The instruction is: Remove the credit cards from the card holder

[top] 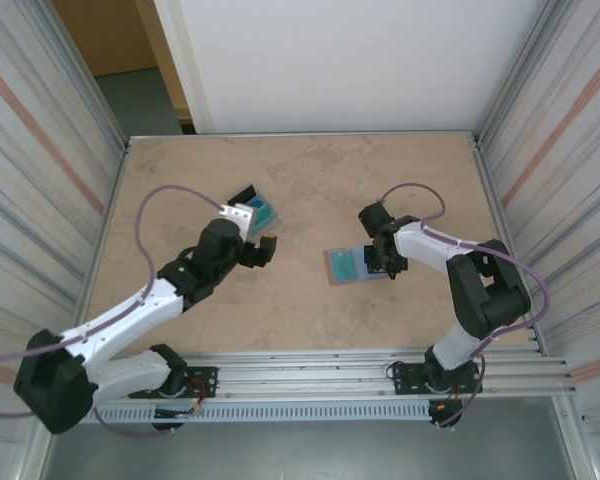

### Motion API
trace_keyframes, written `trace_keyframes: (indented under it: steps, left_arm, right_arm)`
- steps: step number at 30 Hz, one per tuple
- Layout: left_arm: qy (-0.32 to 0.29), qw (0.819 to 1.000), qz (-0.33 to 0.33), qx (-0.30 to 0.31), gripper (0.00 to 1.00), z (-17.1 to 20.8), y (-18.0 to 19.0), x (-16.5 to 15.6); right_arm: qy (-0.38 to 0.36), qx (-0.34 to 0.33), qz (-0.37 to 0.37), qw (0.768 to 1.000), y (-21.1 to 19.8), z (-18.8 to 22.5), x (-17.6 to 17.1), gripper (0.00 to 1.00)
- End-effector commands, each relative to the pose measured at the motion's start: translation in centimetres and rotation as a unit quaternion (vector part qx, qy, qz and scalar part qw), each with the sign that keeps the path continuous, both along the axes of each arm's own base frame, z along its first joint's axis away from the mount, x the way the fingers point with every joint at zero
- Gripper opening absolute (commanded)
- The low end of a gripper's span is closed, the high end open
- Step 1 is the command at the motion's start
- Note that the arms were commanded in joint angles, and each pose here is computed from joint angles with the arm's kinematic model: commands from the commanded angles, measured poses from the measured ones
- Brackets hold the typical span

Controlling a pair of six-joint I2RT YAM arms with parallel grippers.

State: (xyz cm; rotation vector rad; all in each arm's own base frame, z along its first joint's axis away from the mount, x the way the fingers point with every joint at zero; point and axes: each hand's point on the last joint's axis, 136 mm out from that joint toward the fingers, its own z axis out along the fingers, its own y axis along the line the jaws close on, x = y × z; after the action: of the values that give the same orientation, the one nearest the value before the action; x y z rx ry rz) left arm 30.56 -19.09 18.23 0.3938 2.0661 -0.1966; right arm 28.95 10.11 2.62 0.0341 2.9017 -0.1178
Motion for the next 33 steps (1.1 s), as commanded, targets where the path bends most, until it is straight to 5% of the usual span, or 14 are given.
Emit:
trace_keyframes:
  steps: [1,8,15,26,33]
  left_arm:
    - [-0.033,0.999,-0.001,0.011,0.99,1.3,-1.9,1.3]
    - [-0.001,0.999,-0.044,0.027,0.99,-2.2,-7.5,1.8]
    - [0.052,0.999,-0.009,-0.007,0.99,-5.9,-9.8,2.4]
    - [0.083,0.996,0.023,0.022,0.99,-8.6,-9.4,2.1]
    - [0.084,0.995,0.032,0.03,0.99,-8.9,-8.8,2.0]
  right_arm:
    - [-0.015,0.015,-0.029,0.999,-0.7,1.3,-0.2,0.35]
    - [-0.061,0.054,-0.056,0.995,-0.9,4.7,0.3,0.35]
    - [-0.068,0.187,0.018,0.98,4.7,6.5,0.4,0.29]
    - [-0.01,0.193,0.064,0.979,8.4,3.2,0.5,0.24]
    - [0.011,0.159,0.058,0.985,8.0,1.2,0.8,0.3]
